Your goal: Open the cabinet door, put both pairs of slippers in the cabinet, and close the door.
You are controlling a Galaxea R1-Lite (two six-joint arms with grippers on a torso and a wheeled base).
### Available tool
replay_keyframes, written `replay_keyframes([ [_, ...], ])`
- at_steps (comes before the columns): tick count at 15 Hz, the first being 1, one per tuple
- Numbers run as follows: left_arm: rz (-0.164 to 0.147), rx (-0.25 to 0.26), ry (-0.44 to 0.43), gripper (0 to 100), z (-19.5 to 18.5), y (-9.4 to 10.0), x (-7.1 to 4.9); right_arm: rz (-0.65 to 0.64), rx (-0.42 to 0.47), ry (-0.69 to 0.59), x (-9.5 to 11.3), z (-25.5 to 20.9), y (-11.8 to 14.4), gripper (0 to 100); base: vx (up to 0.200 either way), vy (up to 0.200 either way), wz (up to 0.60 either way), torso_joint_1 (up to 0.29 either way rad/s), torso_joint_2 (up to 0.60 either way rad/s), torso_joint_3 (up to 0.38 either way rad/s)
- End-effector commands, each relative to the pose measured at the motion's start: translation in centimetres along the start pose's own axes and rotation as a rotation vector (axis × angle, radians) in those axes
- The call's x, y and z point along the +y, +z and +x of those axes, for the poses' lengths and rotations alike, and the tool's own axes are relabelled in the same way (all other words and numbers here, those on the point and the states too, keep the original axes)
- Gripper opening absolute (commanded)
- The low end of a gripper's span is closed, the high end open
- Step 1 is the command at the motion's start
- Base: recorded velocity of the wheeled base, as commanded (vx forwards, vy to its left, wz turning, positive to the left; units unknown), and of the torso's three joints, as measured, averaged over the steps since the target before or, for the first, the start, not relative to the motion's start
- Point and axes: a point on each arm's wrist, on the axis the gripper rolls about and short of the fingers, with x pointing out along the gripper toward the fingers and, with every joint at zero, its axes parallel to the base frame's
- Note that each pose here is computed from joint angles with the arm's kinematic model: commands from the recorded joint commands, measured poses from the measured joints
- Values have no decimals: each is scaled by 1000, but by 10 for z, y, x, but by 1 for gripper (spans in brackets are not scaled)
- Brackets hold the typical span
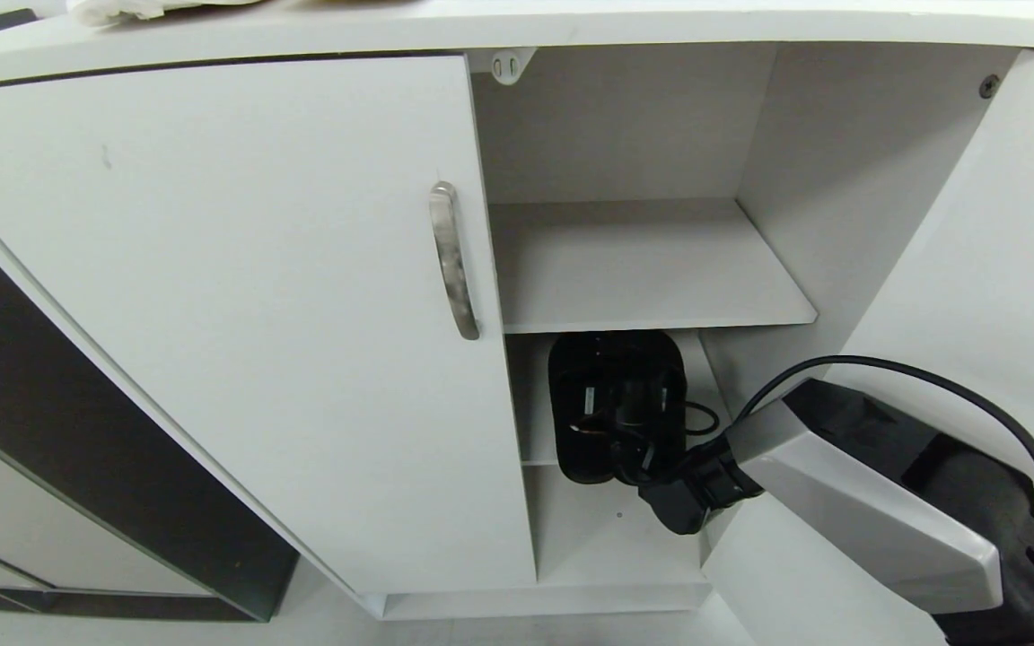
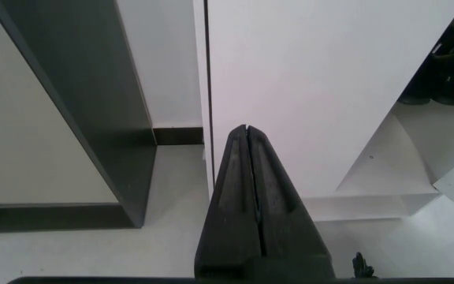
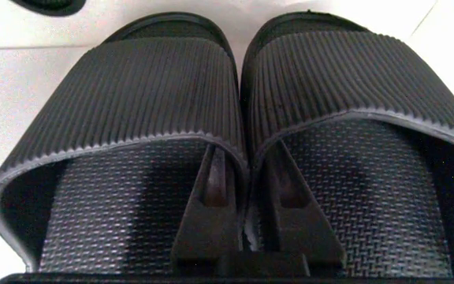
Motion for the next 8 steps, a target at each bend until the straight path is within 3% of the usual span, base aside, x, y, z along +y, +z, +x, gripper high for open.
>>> replay_keyframes([
  [1, 0, 1, 0, 0, 0, 0, 0, -3, 4, -1, 1, 2, -5, 0, 0, 0, 0, 0, 0, 0],
  [2, 0, 1, 0, 0, 0, 0, 0, -3, 4, -1, 1, 2, -5, 100, 0, 0, 0, 0, 0, 0],
  [8, 0, 1, 0, 0, 0, 0, 0, -11, 24, 1, -4, -9, -3, 100, 0, 0, 0, 0, 0, 0],
])
